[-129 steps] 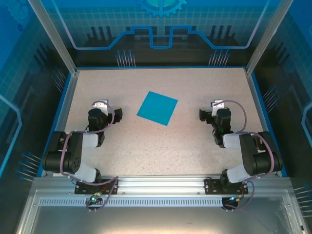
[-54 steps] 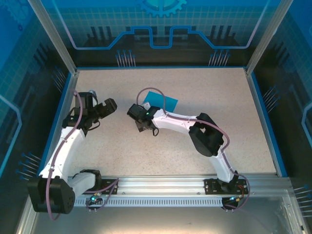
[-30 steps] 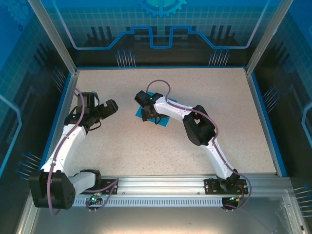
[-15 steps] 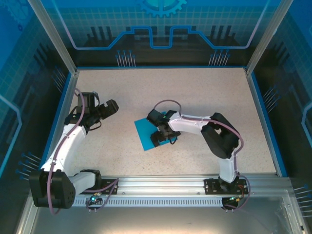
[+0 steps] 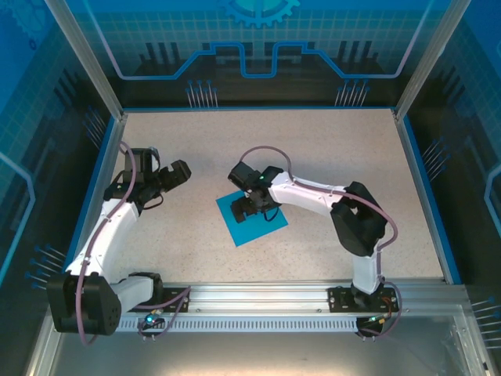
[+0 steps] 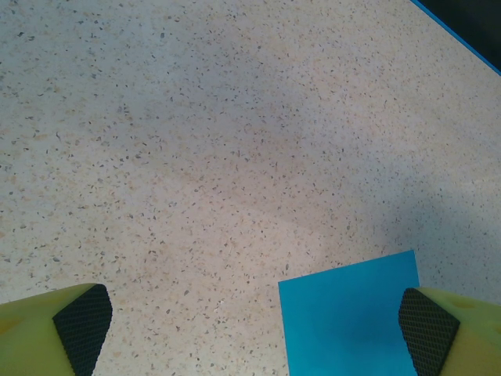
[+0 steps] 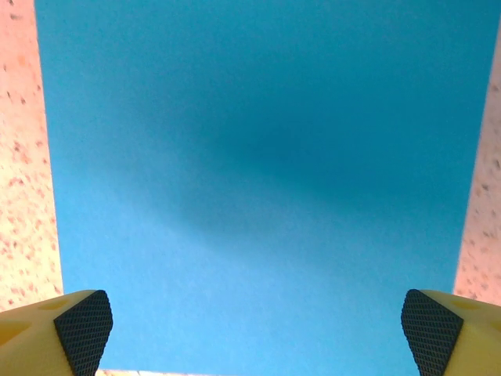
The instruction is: Fold a paper plane with a square sheet of paper (pick it up from the middle)
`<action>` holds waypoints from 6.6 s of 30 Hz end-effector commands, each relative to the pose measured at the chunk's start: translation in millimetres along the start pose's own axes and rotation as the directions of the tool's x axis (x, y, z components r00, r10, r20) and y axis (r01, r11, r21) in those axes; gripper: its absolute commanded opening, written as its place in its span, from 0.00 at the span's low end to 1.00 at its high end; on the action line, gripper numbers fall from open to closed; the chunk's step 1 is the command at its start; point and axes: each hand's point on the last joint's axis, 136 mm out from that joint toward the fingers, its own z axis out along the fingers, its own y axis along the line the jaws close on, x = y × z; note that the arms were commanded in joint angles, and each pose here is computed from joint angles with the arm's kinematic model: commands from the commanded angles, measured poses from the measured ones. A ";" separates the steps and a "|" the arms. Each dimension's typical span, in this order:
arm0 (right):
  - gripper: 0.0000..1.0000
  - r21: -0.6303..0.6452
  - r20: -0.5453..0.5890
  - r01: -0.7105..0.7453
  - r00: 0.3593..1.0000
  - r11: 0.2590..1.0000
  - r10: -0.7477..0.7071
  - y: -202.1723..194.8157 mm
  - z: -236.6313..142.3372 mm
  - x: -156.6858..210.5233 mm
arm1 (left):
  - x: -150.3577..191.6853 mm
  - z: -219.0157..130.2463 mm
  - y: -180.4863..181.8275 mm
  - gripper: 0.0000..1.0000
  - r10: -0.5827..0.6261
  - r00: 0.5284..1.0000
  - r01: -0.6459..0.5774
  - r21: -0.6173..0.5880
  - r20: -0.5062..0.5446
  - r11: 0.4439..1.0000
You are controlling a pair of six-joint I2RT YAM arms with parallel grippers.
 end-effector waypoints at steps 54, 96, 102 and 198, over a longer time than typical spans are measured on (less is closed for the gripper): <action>0.27 -0.329 -0.012 -0.135 0.990 0.935 0.139 40.9 7.7 -10.0 | 16.2 8.2 -7.1 0.98 -0.039 0.995 0.043 0.041 -0.094 0.998; 0.23 -0.385 -0.155 -0.488 0.871 0.784 0.466 -51.5 46.0 32.3 | 186.0 107.0 -150.2 0.28 0.126 0.868 0.062 0.357 -0.480 0.932; 0.24 -0.355 -0.174 -0.517 0.855 0.779 0.488 -53.9 54.8 35.4 | 184.2 109.1 -141.8 0.29 0.110 0.882 0.052 0.327 -0.458 0.944; 0.31 -0.090 -0.256 -0.393 0.897 0.915 0.360 -73.8 112.2 81.4 | 189.8 113.0 -150.2 0.27 0.127 0.874 0.031 0.314 -0.468 0.949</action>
